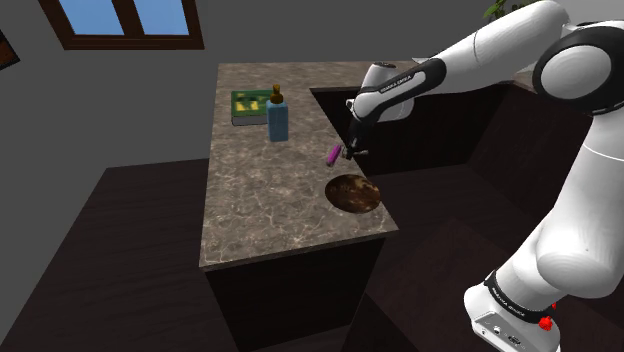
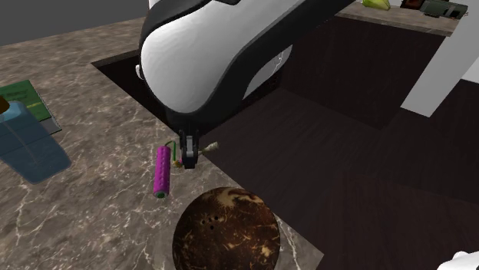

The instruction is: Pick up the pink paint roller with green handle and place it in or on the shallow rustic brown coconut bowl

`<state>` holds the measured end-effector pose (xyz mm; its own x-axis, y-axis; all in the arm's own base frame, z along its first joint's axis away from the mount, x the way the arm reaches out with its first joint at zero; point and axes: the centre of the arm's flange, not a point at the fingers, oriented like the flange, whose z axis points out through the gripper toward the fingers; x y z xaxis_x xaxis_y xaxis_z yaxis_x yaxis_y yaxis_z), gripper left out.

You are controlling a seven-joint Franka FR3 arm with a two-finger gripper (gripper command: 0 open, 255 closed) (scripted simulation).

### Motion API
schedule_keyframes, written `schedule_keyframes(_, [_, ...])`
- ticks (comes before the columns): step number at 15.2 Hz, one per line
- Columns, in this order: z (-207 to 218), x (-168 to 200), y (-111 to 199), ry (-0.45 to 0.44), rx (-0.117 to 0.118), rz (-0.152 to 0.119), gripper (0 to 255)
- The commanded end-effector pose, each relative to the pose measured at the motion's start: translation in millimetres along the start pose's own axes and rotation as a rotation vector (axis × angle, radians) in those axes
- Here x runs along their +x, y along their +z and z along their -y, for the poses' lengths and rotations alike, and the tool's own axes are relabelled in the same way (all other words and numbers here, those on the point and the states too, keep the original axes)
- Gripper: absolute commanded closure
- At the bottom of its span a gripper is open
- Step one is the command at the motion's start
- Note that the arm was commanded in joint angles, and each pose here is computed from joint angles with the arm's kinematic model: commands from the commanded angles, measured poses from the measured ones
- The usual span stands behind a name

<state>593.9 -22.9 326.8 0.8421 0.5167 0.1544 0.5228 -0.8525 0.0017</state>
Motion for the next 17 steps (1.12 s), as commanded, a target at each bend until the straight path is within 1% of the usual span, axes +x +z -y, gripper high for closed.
schedule_keyframes(1, [0.5, 2.3, -9.2, 0.000, 0.000, 0.000, 255])
schedule_keyframes(8, [0.4, 8.0, -45.7, 0.000, 0.000, 0.000, 255])
schedule_keyframes(9, [0.4, 8.0, -45.9, 0.000, 0.000, 0.000, 255])
schedule_keyframes(17, [98.8, -29.3, -54.4, 0.000, 0.000, 0.000, 255])
